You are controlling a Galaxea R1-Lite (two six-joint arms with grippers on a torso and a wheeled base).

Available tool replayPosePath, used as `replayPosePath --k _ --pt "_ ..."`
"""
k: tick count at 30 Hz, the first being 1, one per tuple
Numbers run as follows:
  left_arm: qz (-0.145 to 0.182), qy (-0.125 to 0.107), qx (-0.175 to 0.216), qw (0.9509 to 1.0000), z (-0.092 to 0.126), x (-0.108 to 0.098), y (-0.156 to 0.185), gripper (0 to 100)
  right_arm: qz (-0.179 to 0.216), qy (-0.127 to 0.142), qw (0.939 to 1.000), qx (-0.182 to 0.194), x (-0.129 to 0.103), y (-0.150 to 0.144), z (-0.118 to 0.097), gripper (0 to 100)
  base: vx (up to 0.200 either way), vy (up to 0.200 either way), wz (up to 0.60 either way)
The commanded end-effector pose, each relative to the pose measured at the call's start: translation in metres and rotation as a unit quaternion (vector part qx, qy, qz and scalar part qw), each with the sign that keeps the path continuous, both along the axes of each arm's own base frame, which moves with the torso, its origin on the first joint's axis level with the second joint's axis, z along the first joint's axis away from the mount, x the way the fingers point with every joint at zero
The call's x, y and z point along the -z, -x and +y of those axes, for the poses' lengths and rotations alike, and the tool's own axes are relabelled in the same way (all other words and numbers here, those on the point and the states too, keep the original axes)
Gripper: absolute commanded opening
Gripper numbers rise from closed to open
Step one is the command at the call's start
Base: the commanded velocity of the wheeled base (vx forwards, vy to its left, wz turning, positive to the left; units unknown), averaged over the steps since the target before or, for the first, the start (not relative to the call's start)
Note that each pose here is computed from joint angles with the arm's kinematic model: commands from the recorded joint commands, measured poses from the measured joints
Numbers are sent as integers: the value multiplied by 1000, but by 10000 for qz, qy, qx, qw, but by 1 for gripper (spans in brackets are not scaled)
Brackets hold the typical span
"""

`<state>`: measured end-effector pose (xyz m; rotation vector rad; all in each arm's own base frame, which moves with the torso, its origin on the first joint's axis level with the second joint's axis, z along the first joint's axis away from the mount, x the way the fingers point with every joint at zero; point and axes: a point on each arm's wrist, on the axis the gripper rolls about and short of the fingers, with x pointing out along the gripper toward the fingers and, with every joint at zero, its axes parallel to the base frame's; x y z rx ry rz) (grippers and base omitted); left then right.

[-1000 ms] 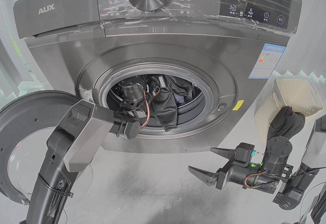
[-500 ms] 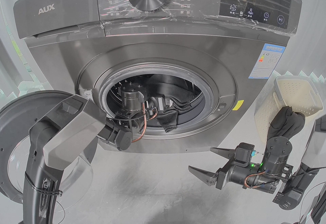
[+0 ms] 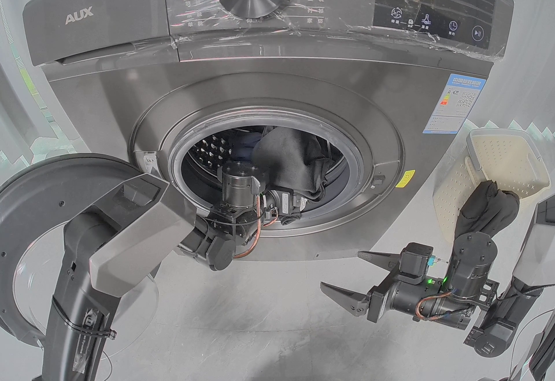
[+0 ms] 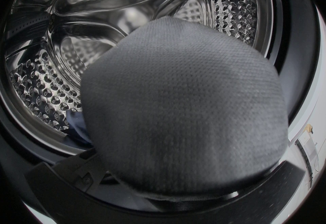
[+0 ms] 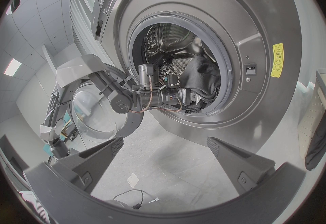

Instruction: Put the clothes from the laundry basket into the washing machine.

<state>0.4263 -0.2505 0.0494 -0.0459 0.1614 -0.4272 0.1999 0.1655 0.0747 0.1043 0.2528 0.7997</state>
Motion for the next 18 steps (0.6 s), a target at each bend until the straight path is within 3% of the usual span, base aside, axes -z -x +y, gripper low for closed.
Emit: replayPosePath --k 1,5,10,15,18 --pt "103 -66 -27 9999 -4 21 -10 0 0 -2 10000 -11 0 0 1 100 0 0 0" --pt "77 -50 -35 10000 -4 22 -12 0 -12 -12 10000 -11 0 0 1 100 0 0 0" --pt "-417 365 -230 9982 -10 3 -30 0 -18 -17 10000 -57 0 1 3 100 0 0 0" --pt "-1176 882 -731 9864 -3 -29 -61 0 -12 -22 10000 -55 0 0 4 100 0 0 0" --pt "-1348 966 -939 9817 7 -30 -73 0 0 -2 10000 -57 1 -1 4 100 0 0 0"
